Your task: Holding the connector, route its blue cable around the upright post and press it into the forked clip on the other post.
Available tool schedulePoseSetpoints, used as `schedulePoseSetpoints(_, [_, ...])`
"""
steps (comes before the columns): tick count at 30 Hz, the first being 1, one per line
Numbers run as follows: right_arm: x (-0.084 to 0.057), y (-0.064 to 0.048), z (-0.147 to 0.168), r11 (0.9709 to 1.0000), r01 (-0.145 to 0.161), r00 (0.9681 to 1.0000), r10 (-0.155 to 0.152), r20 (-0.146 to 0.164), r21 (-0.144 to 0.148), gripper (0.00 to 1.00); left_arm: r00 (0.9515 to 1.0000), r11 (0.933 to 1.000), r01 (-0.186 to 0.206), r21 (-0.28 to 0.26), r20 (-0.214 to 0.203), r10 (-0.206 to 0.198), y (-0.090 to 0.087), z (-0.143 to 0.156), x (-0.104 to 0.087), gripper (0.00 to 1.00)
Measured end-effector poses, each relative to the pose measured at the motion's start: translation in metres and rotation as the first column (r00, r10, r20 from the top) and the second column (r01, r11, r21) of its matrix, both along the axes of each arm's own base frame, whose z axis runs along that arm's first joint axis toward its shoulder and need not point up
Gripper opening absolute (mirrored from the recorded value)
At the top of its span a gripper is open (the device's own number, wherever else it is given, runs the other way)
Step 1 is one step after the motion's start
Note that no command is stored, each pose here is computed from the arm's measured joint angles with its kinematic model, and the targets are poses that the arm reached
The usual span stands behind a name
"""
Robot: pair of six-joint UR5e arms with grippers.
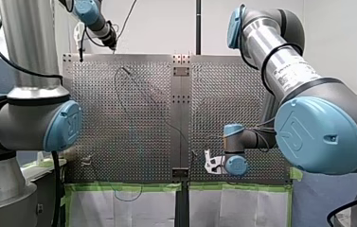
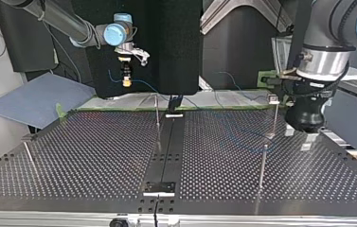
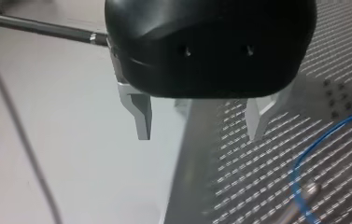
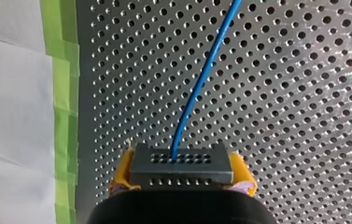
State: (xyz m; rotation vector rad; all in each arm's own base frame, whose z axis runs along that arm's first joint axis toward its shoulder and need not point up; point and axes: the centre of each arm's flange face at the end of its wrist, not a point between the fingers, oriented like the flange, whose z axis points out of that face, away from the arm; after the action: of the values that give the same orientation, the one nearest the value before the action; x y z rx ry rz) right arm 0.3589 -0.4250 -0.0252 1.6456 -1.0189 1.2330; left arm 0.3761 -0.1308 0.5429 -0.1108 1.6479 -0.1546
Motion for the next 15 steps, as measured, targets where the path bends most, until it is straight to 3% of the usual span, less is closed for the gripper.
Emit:
schedulePoseSetpoints(7, [0.001,-0.001,0.001,1.0,-0.002,1.0,0.002,0.0,0.002,0.0,0.9967,0.9999,-0.004,0.012,-0.081,0.005,-0.006,-0.008,-0.01,1.0])
schedulePoseSetpoints(15, [0.002,-0.002,0.001,1.0,-0.004,1.0,0.004,0.0,0.002,0.0,0.9853,0.9989,-0.043,0.017,-0.165,0.045,-0.006,-0.015,-0.021,1.0])
